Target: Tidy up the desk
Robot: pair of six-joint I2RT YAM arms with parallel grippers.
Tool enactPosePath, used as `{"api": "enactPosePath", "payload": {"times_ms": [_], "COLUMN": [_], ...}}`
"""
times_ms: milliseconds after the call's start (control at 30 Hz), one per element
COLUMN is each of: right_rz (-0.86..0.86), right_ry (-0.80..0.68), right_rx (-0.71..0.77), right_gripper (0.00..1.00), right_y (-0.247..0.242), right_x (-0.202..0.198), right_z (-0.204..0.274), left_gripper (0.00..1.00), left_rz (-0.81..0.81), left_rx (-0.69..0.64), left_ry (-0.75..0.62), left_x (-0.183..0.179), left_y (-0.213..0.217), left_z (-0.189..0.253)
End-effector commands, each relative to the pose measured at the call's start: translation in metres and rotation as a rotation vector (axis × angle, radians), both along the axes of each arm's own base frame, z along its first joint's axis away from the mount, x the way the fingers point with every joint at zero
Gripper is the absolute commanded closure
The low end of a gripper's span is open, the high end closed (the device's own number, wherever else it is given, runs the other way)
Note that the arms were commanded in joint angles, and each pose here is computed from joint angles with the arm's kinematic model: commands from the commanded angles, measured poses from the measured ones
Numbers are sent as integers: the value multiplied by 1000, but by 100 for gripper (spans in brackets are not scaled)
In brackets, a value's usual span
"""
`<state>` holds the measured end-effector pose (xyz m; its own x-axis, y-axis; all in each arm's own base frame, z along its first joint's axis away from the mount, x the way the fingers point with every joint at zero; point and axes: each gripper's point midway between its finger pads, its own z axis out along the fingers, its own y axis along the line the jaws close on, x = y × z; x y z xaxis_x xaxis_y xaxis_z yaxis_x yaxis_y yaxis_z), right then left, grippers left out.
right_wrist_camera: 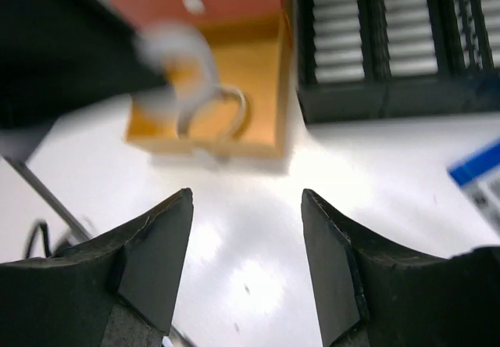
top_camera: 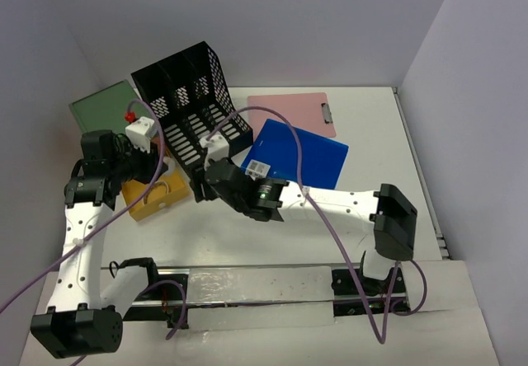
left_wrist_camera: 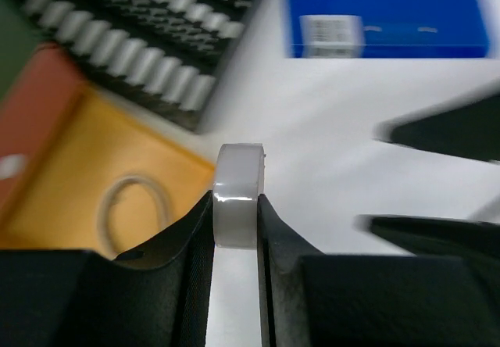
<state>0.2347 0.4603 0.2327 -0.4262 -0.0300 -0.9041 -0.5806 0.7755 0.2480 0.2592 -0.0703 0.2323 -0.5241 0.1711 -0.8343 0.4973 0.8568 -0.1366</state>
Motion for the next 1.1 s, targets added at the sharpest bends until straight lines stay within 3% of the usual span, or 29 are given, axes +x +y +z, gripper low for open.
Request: {"api": "enactPosePath", "payload": {"times_ms": [0,167,367,833,1067], "right_rz": [-47,-148,-241,-320,-317], "right_ry": [65,148,176,255,238], "right_rx": [46,8,5,-48,-56], "right_gripper": [35,35,35,35,35], "right_y": [-43,-104,-153,-164,-167], "right_x": [-15,-31,-34,-22,-20], "right_z": [1,-33,-50,-82,-83], "left_gripper": [100,100,100,100,100], "left_rz": [254,356,374,335,327], "left_rx": [264,434,498,539,615], "left_ry": [-127,-164,-149,-95,-144], "left_x": [35,47,62,72,74], "left_y": [64,99,111,108,114], "left_z": [-10,-44,-82,-123,-121]}}
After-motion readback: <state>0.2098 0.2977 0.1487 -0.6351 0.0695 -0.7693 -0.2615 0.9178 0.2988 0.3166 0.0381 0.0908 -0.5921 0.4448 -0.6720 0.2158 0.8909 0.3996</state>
